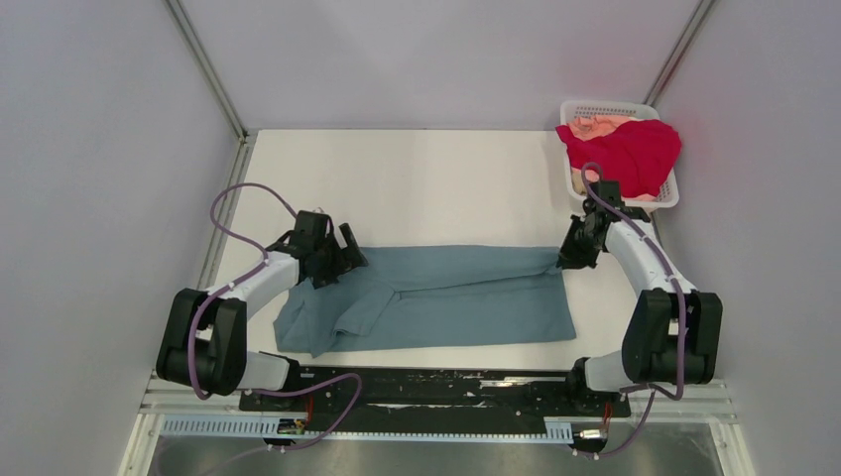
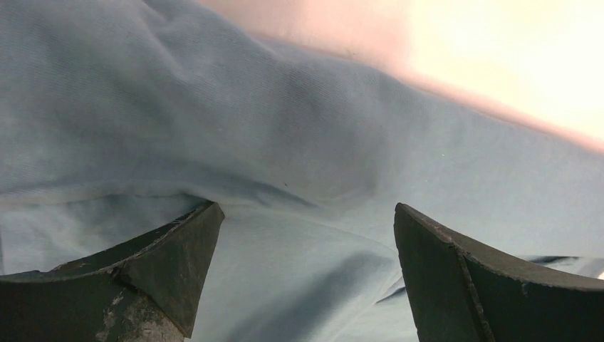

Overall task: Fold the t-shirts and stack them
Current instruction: Fold the other side of the tshirt into a rectangle, then rotate the tshirt 90 degrees, then grab the bottom of the folded rectangular tshirt with both arms

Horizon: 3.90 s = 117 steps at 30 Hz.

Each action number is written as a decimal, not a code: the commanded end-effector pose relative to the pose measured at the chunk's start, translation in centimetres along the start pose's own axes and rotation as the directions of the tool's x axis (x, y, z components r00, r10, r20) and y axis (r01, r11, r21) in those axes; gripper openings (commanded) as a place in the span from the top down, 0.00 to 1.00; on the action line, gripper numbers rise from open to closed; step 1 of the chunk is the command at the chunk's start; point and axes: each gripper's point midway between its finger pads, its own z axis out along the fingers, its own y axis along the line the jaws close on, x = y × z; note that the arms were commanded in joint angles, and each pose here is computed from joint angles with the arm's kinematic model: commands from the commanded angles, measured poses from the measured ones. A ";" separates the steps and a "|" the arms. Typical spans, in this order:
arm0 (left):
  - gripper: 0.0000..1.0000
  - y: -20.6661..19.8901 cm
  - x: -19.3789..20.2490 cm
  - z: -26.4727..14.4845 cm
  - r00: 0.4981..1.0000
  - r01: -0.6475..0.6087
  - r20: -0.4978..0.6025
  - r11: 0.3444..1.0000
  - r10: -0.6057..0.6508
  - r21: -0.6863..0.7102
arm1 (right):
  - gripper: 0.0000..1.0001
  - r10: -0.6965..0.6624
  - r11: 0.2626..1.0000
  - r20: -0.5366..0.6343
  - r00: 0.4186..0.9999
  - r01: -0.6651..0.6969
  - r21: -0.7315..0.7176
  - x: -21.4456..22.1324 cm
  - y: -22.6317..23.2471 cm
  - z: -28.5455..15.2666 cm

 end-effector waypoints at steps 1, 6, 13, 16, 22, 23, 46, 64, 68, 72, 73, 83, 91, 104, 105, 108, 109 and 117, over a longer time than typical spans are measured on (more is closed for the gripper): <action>0.00 1.2 -1.5 -0.5 0.999 -0.034 0.040 0.996 0.037 -0.079 | 1.00 -0.010 1.000 -0.124 0.992 0.012 0.012 2.2 -0.6 0.2; 0.00 1.1 -1.8 -0.6 0.998 -0.045 0.039 0.996 0.048 -0.078 | 1.00 0.004 1.000 -0.140 0.990 -0.001 0.025 1.8 -0.6 0.7; 0.00 1.2 -1.9 -0.5 0.998 -0.049 0.043 0.995 0.052 -0.087 | 0.94 0.029 0.990 -0.129 0.991 -0.011 0.139 1.7 -2.6 0.5; 0.00 1.1 -2.0 -0.5 0.998 -0.053 0.039 0.995 0.057 -0.087 | 0.84 0.067 0.971 -0.127 0.990 -0.035 0.238 1.7 -4.4 1.3; 0.00 1.2 -2.2 -0.6 0.998 -0.051 0.043 0.994 0.055 -0.098 | 0.32 0.092 0.878 0.021 0.996 -0.091 0.470 -1.0 -8.3 0.4; 0.00 1.2 -2.2 -0.5 0.998 -0.050 0.044 0.994 0.055 -0.098 | 0.28 0.087 0.878 0.048 0.995 -0.100 0.469 -1.6 -8.1 0.0; 0.00 -9.4 -18.3 14.4 0.989 -0.089 -0.106 0.986 0.105 0.143 | 0.00 -0.437 0.803 0.038 0.899 0.408 -0.435 9.0 13.5 6.3; 0.00 -25.1 -26.0 18.8 0.996 -0.006 0.076 0.764 -0.056 0.645 | 0.00 -0.857 0.300 0.001 0.515 0.500 -0.812 29.7 26.9 0.7; 0.00 -28.0 -24.0 19.0 0.995 -0.057 0.101 0.744 -0.014 0.666 | 0.00 -0.764 0.403 0.128 0.632 0.623 -0.671 25.1 28.3 -0.3; 0.00 -29.7 -25.5 16.0 0.983 -0.129 0.183 0.736 0.007 0.664 | 0.00 -0.603 0.570 0.272 0.750 0.643 -0.512 19.1 26.4 -2.7; 0.00 -30.4 -26.4 13.8 0.978 -0.153 0.210 0.732 0.014 0.664 | 0.00 -0.564 0.595 0.287 0.774 0.622 -0.508 18.3 25.7 -3.4; 0.00 -31.1 -28.3 -8.4 0.886 -0.377 0.441 0.776 0.143 0.506 | 0.00 -0.508 0.560 0.318 0.800 0.588 -0.585 18.7 20.0 -6.4; 0.00 -14.5 -9.3 -9.9 0.918 -0.228 0.368 0.954 0.144 0.196 | 0.00 -0.694 0.410 0.267 0.669 0.672 -0.617 25.4 18.3 -4.7; 0.00 2.1 11.6 -8.4 1.000 -0.001 -0.006 1.000 0.001 0.009 | 0.10 -0.786 0.473 0.132 0.605 0.724 -0.501 28.8 16.9 0.6; 0.01 3.2 12.7 -7.8 0.999 0.011 -0.042 1.000 -0.012 -0.016 | 0.12 -0.786 0.478 0.127 0.605 0.725 -0.496 28.9 16.9 0.7; 0.03 5.0 14.8 -7.3 0.993 0.024 -0.117 0.997 -0.032 -0.069 | 0.18 -0.785 0.492 0.115 0.608 0.726 -0.481 29.0 16.7 1.3; 0.05 5.4 15.3 -7.2 0.991 0.028 -0.132 0.997 -0.038 -0.079 | 0.21 -0.793 0.484 0.111 0.599 0.731 -0.480 29.2 16.6 1.4; 0.54 5.9 17.6 -6.9 0.973 0.018 -0.227 0.998 -0.032 -0.061 | 0.28 -0.809 0.495 0.071 0.584 0.741 -0.454 30.1 15.4 1.9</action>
